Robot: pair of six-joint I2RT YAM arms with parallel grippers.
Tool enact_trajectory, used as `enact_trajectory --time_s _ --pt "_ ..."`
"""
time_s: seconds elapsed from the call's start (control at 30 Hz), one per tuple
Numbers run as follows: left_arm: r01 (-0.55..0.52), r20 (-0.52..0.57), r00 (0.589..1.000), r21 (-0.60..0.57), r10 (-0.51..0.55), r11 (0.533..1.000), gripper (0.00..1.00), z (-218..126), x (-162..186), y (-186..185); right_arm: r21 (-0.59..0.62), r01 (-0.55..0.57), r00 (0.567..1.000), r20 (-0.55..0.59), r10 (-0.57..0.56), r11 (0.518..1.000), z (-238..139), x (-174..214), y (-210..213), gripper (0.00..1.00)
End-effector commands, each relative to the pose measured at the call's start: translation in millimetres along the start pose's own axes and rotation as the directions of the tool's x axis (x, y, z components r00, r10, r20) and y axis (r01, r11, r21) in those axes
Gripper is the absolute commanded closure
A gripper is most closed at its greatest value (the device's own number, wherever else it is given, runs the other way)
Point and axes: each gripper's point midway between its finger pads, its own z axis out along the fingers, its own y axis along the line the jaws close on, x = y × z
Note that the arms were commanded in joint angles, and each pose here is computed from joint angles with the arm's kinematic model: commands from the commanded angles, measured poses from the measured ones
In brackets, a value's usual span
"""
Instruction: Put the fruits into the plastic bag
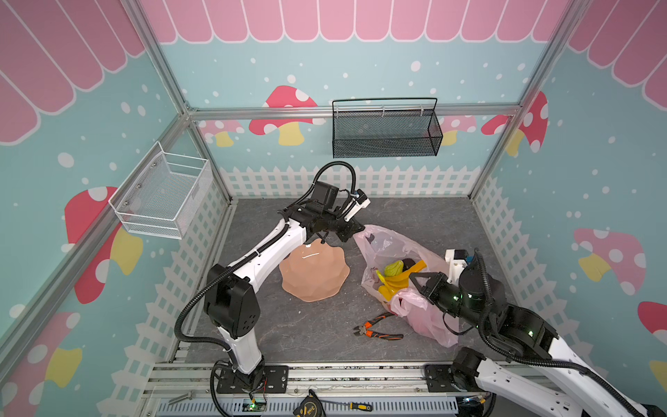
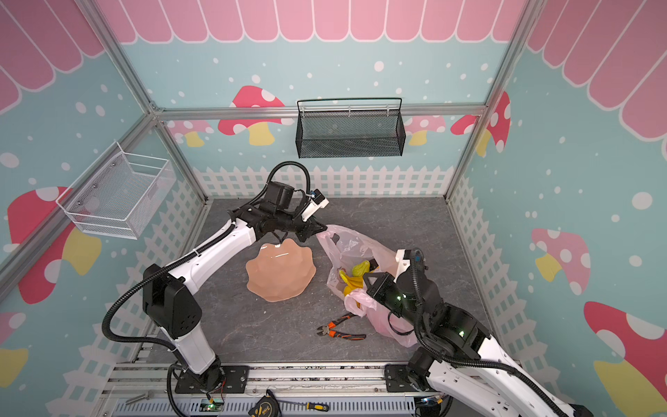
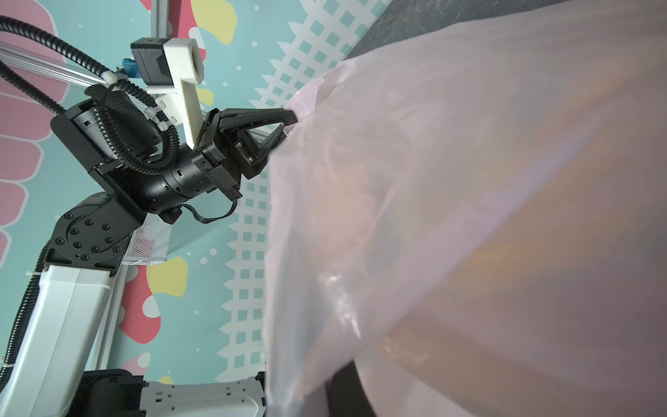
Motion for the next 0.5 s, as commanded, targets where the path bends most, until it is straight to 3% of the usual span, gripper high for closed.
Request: enact_trajectory --time_s 0.0,0.13,0.47 --pt "0.228 0.007 0.973 0.098 -0.23 0.969 1.0 -8 -10 -2 -0.014 0.001 0.997 0.072 0.0 1.0 -3 -17 12 0.99" --pt "0.41 0.021 0.908 0.159 -0.419 0.898 1.0 -19 -27 9 -0.012 0.03 0.992 0.123 -0.029 0.999 -3 -33 28 0.99" --pt "0.474 0.228 0.825 0.22 -0.517 0.853 1.0 -91 -95 24 -0.015 0.056 0.994 0.099 -0.055 0.998 24 -95 45 0.99"
